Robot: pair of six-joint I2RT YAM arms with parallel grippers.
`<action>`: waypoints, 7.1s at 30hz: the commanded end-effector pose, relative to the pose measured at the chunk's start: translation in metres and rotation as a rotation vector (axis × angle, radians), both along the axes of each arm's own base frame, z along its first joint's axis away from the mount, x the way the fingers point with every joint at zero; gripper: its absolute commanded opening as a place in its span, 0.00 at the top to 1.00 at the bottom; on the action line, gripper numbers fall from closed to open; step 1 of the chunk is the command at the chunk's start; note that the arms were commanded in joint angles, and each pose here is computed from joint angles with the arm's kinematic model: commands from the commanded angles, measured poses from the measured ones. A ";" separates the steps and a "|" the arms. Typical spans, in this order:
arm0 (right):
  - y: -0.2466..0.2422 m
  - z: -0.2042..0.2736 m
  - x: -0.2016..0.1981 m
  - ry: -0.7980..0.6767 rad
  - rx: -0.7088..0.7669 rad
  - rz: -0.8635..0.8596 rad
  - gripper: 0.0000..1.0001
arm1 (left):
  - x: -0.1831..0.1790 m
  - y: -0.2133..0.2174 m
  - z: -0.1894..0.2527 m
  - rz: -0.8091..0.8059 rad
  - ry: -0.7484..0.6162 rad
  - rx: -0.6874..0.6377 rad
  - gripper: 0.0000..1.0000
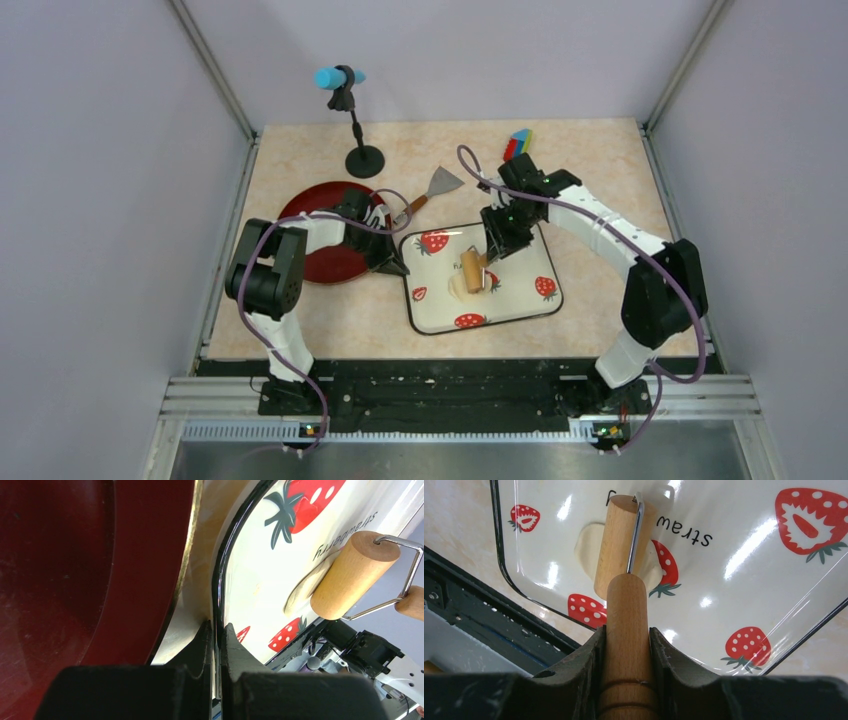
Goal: Roll out the dumpling wrappers from the dough
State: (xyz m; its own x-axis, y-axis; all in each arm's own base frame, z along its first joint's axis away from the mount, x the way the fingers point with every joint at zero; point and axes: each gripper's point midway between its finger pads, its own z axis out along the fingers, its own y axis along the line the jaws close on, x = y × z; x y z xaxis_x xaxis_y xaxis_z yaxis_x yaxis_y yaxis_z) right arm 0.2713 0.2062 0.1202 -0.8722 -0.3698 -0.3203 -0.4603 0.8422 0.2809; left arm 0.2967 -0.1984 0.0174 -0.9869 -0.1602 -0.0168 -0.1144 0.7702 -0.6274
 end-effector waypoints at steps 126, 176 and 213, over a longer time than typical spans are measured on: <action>0.103 0.014 -0.004 0.048 0.211 0.312 1.00 | 0.007 0.078 -0.010 0.127 -0.046 0.317 1.00; 0.143 0.104 0.011 -0.178 0.322 0.333 1.00 | -0.004 0.057 -0.024 0.135 0.003 0.280 1.00; -0.086 -0.094 -0.014 0.252 -0.455 -0.085 1.00 | -0.004 0.059 -0.023 0.134 -0.003 0.310 1.00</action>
State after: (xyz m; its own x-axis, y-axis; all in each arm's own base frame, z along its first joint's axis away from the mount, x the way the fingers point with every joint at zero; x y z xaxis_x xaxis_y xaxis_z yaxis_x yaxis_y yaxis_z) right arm 0.2741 0.2405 0.0924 -0.9200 -0.3456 -0.1849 -0.3914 0.7866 0.4775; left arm 0.2986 -0.1538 0.0202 -0.9575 -0.2782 -0.0756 -0.2094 0.8513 -0.4811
